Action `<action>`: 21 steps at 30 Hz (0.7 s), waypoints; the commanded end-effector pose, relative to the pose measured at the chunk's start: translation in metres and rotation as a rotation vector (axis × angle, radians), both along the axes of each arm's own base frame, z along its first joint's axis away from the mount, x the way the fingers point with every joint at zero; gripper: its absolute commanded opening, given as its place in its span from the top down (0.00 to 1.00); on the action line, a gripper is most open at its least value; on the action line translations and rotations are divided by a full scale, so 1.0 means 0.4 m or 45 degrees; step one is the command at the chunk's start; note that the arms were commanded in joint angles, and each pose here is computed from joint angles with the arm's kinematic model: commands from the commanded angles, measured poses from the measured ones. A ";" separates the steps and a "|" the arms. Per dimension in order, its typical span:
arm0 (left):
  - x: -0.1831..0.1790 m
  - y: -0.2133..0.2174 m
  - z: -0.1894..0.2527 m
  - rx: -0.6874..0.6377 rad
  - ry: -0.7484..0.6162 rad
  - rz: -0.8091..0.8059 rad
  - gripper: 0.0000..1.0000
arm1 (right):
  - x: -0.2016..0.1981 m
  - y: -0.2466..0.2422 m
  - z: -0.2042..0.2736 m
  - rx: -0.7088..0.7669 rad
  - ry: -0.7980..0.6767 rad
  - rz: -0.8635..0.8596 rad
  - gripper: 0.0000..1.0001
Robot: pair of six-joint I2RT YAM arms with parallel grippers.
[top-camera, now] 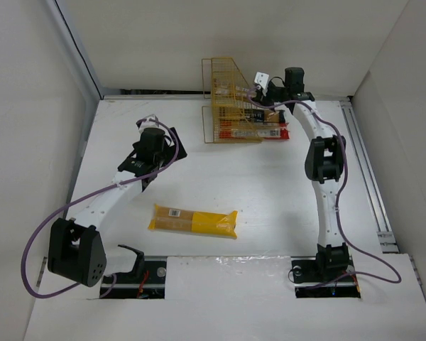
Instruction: Place and organize the pasta boxes and bags onto the shelf
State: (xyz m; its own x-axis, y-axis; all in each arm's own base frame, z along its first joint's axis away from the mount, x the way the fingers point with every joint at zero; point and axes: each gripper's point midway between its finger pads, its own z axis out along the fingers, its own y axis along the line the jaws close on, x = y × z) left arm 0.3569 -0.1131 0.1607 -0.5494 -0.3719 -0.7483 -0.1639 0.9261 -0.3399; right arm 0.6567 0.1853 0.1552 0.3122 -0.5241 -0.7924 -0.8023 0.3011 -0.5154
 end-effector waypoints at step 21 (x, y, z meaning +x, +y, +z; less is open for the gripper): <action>-0.193 -0.050 -0.038 -0.297 0.205 -0.101 0.00 | -0.033 -0.003 0.299 0.006 -0.262 -0.212 0.14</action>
